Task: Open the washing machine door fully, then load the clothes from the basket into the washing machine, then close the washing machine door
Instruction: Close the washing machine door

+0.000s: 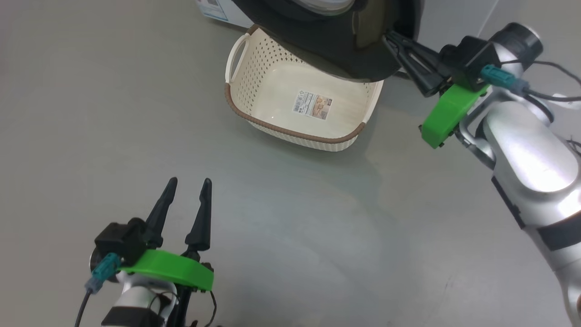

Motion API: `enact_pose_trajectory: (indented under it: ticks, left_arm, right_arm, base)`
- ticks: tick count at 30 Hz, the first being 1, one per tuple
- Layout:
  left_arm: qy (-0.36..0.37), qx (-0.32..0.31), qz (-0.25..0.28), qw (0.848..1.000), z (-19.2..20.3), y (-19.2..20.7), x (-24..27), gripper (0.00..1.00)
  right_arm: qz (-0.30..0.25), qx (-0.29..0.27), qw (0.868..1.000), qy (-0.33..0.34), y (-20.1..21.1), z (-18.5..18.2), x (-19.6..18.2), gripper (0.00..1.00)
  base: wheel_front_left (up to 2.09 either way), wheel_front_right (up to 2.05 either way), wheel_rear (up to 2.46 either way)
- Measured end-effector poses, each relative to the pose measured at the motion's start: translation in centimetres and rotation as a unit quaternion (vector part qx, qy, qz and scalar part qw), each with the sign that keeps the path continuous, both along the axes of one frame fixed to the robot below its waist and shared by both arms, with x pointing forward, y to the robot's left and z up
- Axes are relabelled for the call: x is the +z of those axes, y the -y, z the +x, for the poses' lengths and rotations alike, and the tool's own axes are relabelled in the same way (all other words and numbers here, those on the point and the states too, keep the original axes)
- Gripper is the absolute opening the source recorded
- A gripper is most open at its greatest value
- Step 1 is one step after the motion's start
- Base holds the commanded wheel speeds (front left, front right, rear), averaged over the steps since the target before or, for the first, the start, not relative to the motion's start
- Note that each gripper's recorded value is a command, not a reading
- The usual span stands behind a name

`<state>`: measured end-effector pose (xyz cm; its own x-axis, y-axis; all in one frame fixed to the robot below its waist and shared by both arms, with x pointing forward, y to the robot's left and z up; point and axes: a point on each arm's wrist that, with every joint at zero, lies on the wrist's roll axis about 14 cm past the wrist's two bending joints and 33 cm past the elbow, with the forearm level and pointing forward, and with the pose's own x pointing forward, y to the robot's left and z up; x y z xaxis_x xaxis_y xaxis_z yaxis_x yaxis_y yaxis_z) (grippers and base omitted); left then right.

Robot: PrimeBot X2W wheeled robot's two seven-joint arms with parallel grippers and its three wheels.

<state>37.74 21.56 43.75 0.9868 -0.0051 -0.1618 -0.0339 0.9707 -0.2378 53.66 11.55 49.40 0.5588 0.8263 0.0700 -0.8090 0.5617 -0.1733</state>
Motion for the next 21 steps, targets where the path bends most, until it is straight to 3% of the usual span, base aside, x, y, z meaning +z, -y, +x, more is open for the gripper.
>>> enact_pose_trajectory:
  ticks: [21]
  left_arm:
    - [-0.013,0.017,-0.005,1.000,0.5,-0.3,-0.9,1.00]
  right_arm:
    - [0.018,-0.060,0.998,0.007,1.6,7.1,0.1,0.00]
  base:
    - [0.00,0.00,0.00]
